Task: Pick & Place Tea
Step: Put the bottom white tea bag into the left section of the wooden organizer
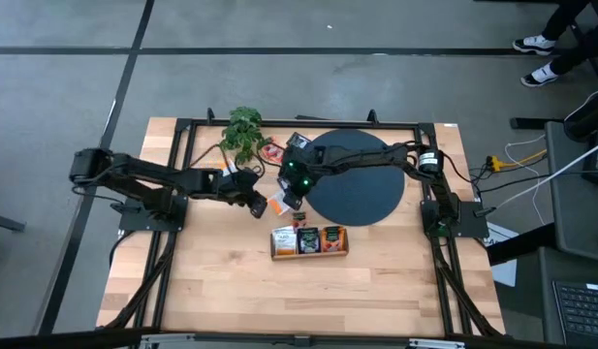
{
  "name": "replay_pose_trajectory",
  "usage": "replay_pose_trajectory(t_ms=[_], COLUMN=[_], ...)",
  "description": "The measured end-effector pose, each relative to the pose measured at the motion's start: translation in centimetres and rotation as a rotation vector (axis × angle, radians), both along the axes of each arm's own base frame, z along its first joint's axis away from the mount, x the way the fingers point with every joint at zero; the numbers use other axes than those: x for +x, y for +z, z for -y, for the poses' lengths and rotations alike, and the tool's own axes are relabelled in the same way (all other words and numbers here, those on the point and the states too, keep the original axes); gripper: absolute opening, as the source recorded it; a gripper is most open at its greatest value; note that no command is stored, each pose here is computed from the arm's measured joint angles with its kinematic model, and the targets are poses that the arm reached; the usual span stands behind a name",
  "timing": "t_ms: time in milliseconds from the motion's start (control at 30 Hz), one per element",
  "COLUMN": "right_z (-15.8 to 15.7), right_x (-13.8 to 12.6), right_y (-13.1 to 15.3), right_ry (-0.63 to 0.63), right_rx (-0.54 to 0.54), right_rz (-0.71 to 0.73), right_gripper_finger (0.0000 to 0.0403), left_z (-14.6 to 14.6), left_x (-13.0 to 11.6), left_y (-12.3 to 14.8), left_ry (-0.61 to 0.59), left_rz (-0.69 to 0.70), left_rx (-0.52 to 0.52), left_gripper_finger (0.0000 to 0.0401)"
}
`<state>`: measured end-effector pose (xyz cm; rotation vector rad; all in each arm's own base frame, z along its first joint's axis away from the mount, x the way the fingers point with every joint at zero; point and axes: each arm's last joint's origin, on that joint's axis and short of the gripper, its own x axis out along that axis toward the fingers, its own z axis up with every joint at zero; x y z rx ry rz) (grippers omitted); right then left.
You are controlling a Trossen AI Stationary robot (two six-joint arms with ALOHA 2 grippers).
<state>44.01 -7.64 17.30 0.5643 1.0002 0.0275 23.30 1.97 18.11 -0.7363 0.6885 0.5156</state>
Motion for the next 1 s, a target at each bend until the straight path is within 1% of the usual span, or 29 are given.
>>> replay_pose_trajectory(t_ms=[133, 267, 467, 633, 733, 833, 933, 1000], right_z=[0.1, 0.2, 0.3, 0.1, 0.1, 0.1, 0.1, 0.1], right_x=[0.8, 1.4, 1.9, 2.2, 2.3, 2.2, 2.1, 2.1], right_y=[2.2, 4.1, 5.8, 7.0, 7.3, 7.3, 7.2, 7.1], right_ry=[0.056, 0.099, 0.144, 0.182, 0.185, 0.185, 0.191, 0.191], right_rx=[-0.045, -0.077, -0.121, -0.133, -0.133, -0.132, -0.132, -0.131], right_rz=[0.051, 0.098, 0.156, 0.203, 0.215, 0.209, 0.197, 0.192], right_gripper_finger=[0.0004, 0.0004, 0.0004, 0.0004, 0.0004, 0.0004, 0.0004, 0.0005], left_z=[-0.1, -0.1, -0.5, -0.8, -1.0, -1.0, -1.0, -1.0], left_x=[-1.0, -1.7, -2.3, -2.3, -2.4, -2.4, -2.4, -2.4], left_y=[1.7, 2.9, 3.3, 3.3, 3.3, 3.3, 3.3, 3.3], left_ry=[0.018, 0.014, -0.032, -0.087, -0.085, -0.082, -0.082, -0.083], left_rz=[0.058, 0.101, 0.106, 0.110, 0.110, 0.111, 0.110, 0.111], left_rx=[0.056, 0.079, 0.005, -0.050, -0.056, -0.055, -0.055, -0.055], left_gripper_finger=[0.0067, 0.0106, 0.0158, 0.0180, 0.0181, 0.0166, 0.0134, 0.0103])
